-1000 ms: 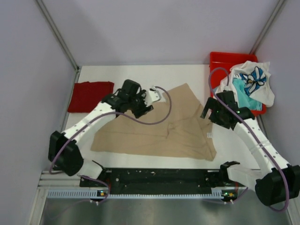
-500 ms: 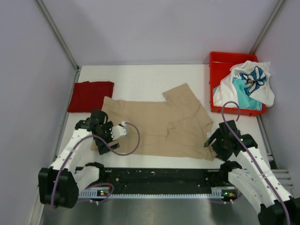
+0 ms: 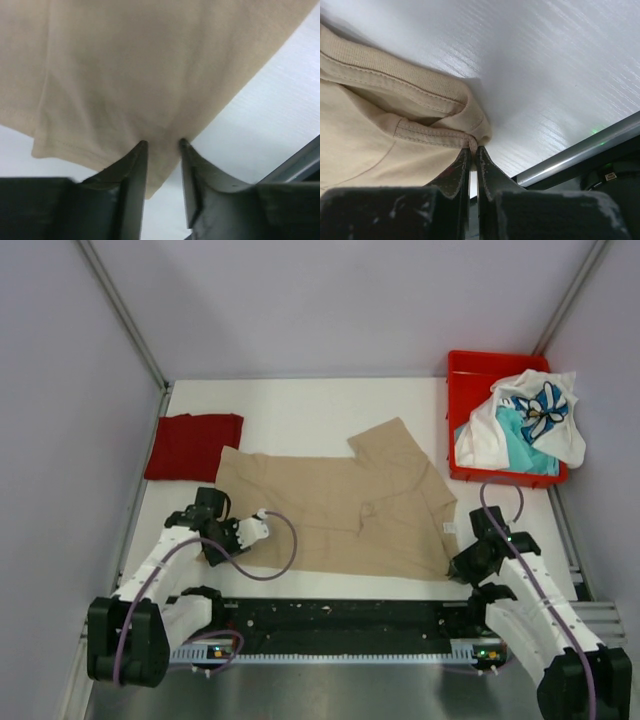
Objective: Fold and stack the t-shirts
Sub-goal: Fold the flattened tshirt in 1/3 of the way
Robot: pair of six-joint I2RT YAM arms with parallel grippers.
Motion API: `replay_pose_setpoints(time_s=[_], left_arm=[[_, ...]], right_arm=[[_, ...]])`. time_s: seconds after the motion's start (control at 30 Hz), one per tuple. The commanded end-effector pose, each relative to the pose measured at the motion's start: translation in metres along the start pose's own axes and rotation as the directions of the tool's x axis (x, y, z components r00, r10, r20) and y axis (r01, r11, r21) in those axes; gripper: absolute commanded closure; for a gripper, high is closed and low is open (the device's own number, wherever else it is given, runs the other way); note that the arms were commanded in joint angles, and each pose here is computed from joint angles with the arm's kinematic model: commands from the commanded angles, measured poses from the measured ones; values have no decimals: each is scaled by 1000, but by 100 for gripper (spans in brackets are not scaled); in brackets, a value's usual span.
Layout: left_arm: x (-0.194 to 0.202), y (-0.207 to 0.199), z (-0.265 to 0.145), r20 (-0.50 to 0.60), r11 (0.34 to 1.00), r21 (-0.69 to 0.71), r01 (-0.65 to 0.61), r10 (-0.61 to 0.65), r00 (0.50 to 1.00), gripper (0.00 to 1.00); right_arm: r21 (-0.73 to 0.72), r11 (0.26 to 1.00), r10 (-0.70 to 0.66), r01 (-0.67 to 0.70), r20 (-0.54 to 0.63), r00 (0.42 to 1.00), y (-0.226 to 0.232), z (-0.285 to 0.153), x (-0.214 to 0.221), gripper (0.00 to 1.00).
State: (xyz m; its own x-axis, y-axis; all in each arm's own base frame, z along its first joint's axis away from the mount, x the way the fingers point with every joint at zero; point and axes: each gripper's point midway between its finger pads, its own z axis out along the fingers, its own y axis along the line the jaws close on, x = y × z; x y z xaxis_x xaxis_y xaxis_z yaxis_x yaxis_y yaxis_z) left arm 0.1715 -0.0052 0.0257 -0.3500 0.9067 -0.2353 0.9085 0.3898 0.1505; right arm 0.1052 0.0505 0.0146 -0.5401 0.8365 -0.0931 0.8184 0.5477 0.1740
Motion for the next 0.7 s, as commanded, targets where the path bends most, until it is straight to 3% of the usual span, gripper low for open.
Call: replay_pose_setpoints(time_s=[0.0, 0.03, 0.07, 0.3, 0.53, 0.67], left_arm=[[-13, -7, 1, 86, 1000, 14, 22, -23, 996, 77], [-13, -9, -1, 87, 999, 21, 32, -33, 996, 94], [-14, -9, -4, 84, 998, 21, 51, -53, 995, 100], [-6, -23, -35, 21, 991, 64, 121, -123, 992, 100], [15, -52, -58, -95, 977, 153, 146, -132, 987, 100], [14, -58, -60, -90, 975, 186, 125, -110, 990, 100]], right_arm=[[-1, 996, 94, -94, 15, 995, 0, 0, -10, 100], [27, 993, 115, -115, 6, 993, -5, -2, -10, 100], [51, 991, 124, -124, -3, 992, -10, -4, -9, 100], [96, 981, 175, -170, -42, 984, -13, -27, -5, 100], [54, 991, 126, -123, -61, 990, -10, -57, 0, 100], [40, 994, 106, -104, -72, 992, -9, -59, 1, 100]])
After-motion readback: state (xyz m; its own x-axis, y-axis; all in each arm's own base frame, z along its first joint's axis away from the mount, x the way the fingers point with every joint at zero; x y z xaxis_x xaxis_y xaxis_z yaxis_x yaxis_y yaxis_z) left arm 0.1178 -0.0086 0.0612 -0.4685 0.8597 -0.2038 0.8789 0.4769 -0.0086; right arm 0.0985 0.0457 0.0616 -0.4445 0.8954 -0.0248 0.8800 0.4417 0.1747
